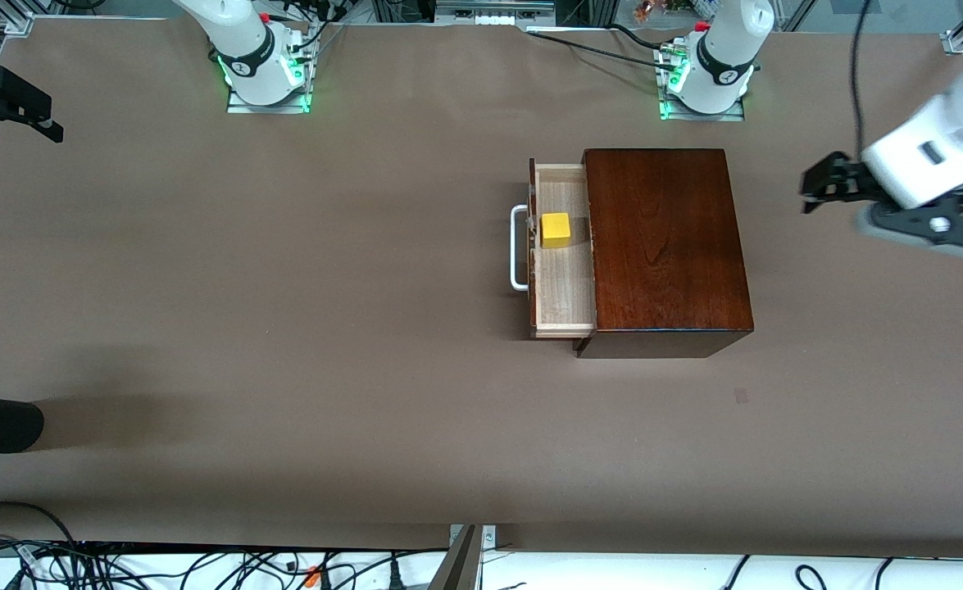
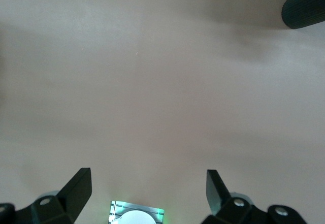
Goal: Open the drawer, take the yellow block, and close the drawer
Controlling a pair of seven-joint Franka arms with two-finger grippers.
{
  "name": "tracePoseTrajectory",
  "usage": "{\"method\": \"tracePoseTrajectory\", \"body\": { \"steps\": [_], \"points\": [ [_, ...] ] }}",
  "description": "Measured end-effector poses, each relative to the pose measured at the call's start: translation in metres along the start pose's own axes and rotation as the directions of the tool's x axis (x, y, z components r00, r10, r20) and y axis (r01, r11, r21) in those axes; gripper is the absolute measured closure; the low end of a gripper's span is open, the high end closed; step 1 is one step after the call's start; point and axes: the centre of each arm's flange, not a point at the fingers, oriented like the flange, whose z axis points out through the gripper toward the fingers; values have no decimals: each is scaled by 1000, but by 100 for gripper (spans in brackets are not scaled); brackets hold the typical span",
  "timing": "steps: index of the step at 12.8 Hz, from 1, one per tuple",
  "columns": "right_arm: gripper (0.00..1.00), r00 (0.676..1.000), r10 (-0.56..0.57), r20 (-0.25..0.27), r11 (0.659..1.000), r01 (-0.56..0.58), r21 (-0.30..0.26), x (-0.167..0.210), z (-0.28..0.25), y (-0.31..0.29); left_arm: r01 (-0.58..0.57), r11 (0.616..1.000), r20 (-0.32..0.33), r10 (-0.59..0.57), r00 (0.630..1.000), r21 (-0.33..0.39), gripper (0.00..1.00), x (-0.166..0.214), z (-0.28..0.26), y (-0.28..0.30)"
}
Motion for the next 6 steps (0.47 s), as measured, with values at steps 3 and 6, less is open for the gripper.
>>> {"method": "tracePoseTrajectory", "body": {
  "steps": [3,6],
  "points": [
    [0,1000,2,0,1000,-2,0,0,0,1,29,999,-61,-30,998,-23,0,-27,12,-13],
    [0,1000,4,0,1000,-4,1,-1,0,2,68,996,-62,-72,995,-64,0,-50,29,-26]
  ]
}}
